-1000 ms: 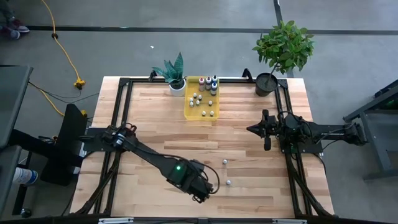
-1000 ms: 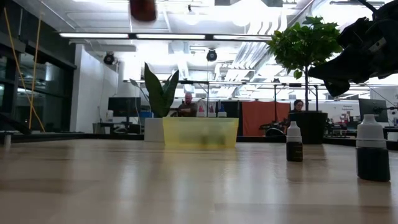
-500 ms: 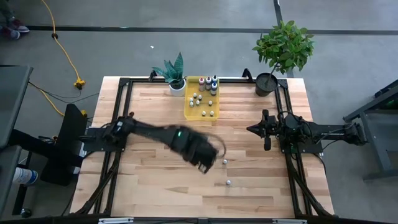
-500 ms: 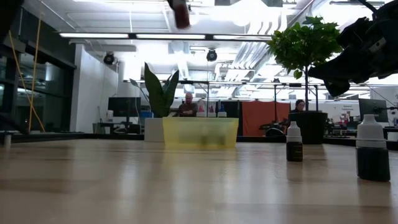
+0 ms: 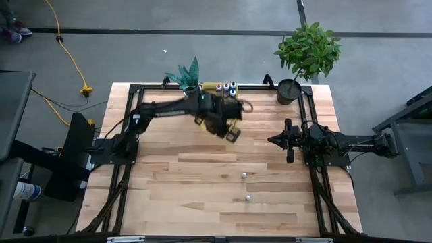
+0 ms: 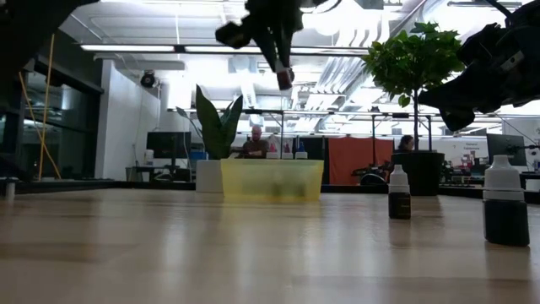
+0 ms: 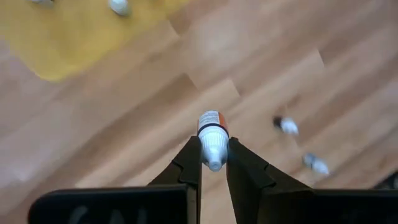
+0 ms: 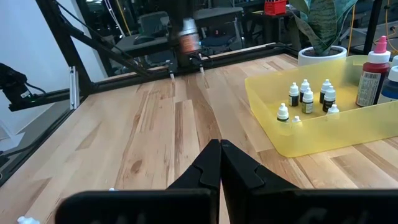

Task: Pick & Place food coloring
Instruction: Put the small orange food coloring bottle into the yellow bin

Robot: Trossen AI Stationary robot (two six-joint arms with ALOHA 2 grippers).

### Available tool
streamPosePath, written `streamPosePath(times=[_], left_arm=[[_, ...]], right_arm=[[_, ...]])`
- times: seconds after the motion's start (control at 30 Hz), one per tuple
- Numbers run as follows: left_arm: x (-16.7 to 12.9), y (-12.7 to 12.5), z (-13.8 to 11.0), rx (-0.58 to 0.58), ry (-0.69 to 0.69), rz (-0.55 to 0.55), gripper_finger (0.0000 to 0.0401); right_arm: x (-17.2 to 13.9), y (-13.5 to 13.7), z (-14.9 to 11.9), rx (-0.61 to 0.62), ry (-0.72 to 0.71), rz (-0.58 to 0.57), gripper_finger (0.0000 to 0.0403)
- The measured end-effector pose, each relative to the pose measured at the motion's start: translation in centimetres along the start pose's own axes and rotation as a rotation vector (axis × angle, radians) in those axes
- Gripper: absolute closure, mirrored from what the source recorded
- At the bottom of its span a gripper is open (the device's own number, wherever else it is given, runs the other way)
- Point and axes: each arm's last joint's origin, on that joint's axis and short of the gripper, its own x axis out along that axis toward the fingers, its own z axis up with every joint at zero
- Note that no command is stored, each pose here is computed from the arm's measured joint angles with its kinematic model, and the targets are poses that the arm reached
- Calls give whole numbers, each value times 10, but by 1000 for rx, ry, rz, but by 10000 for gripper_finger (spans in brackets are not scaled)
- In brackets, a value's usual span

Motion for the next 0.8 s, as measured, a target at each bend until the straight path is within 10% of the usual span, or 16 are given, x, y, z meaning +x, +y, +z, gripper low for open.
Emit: streamPosePath(times=[0.8], left_arm=[[84,61,89,-338,-9,216,361]], right_arm=[[0,0,0,0,0,0,402]])
